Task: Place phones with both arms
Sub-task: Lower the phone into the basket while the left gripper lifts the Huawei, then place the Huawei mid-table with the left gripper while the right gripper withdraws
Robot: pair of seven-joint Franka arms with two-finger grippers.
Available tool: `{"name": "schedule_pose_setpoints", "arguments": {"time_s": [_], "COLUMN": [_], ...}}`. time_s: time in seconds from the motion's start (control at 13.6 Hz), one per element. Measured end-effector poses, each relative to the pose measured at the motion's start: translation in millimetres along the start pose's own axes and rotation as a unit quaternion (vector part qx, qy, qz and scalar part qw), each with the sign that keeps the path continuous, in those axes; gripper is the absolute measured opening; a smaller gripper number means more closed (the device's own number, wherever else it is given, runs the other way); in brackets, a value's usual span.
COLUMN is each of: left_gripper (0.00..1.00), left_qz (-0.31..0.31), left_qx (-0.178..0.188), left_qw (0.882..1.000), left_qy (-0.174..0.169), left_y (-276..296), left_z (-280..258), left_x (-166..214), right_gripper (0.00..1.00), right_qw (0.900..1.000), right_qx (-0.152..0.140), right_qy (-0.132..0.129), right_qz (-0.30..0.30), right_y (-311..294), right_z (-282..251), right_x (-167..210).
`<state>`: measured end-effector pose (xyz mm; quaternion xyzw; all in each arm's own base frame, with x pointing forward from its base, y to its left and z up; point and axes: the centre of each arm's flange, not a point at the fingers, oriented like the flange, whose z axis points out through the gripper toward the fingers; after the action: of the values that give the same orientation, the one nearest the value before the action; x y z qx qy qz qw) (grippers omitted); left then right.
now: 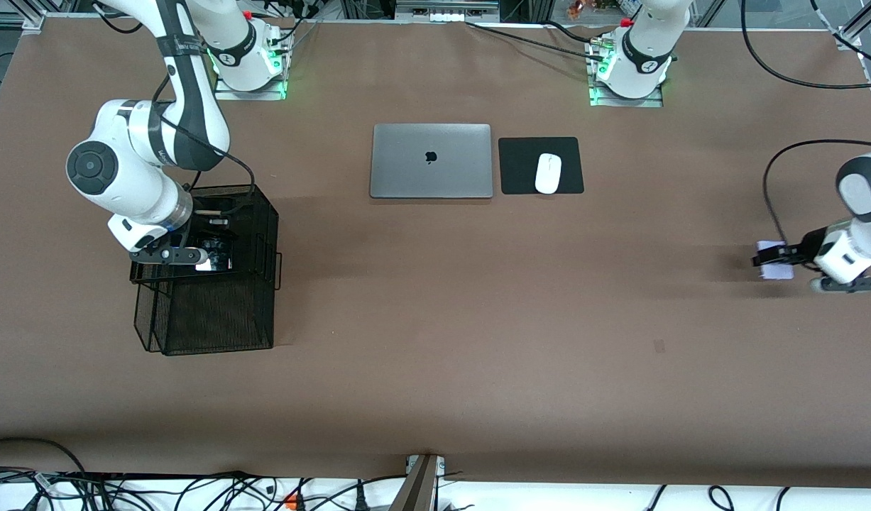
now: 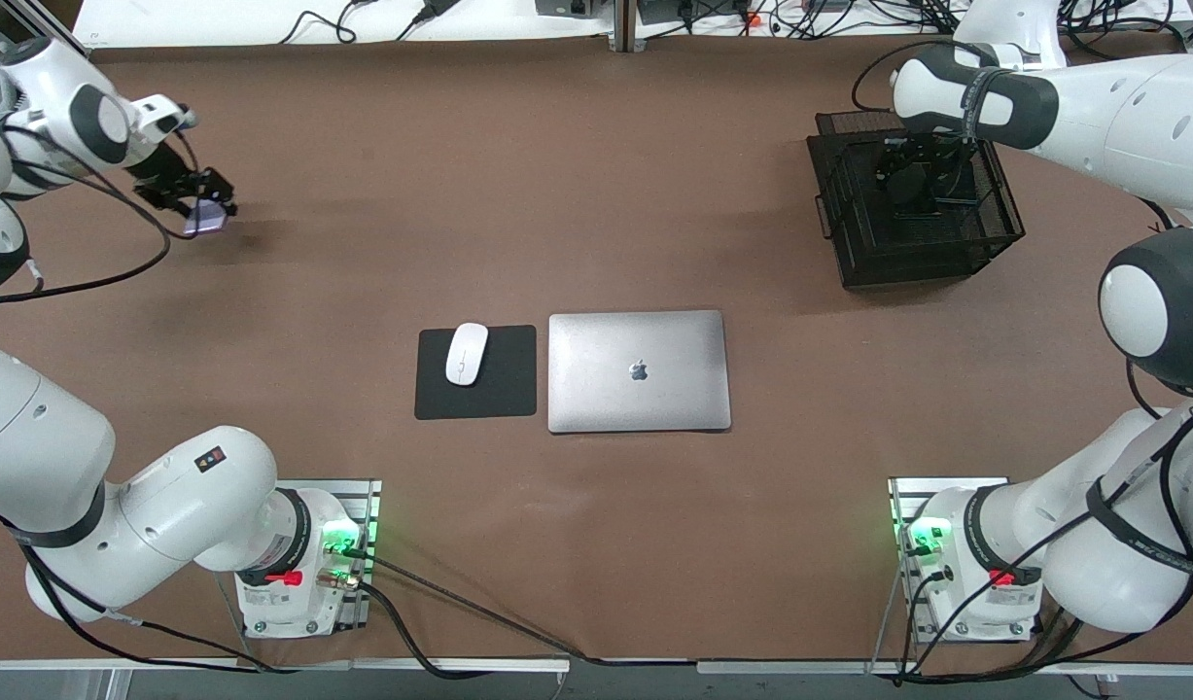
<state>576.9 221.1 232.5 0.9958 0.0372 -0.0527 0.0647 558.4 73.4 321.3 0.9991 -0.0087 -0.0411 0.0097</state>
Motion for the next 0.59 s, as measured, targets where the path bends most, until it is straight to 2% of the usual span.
{"name": "schedule_pose_setpoints", "arguments": {"time_s": [0.15, 0.37, 0.44, 0.51, 0.59], "left_gripper": [0.84, 0.84, 0.84, 0.84, 0.84], "left_qz": [0.018, 0.033, 0.033, 0.028, 0.02], "left_qx": [-0.007, 0.002, 0.005, 0.01, 0.014], "left_qw": [1.0, 0.999, 0.999, 0.999, 0.999], "left_qy": [-0.009, -0.028, -0.03, -0.033, -0.035], "left_y": [56, 159, 188, 220, 251], "left_z": [0, 6, 8, 11, 15], "left_x": [13, 27, 29, 28, 26], "right_gripper": [0.78, 0.78, 0.83, 0.93, 0.99], "right_qw": [1.0, 1.0, 1.0, 1.0, 1.0], "right_qx": [0.0, 0.0, 0.001, 0.001, 0.001], "right_qy": [0.0, 0.001, 0.002, 0.003, 0.004], "right_qz": [0.001, 0.001, 0.001, 0.001, 0.001], "right_y": [1, 1, 1, 1, 0], "right_z": [0, -1, -1, -2, -4], "right_x": [0, 0, 1, 1, 2]}}
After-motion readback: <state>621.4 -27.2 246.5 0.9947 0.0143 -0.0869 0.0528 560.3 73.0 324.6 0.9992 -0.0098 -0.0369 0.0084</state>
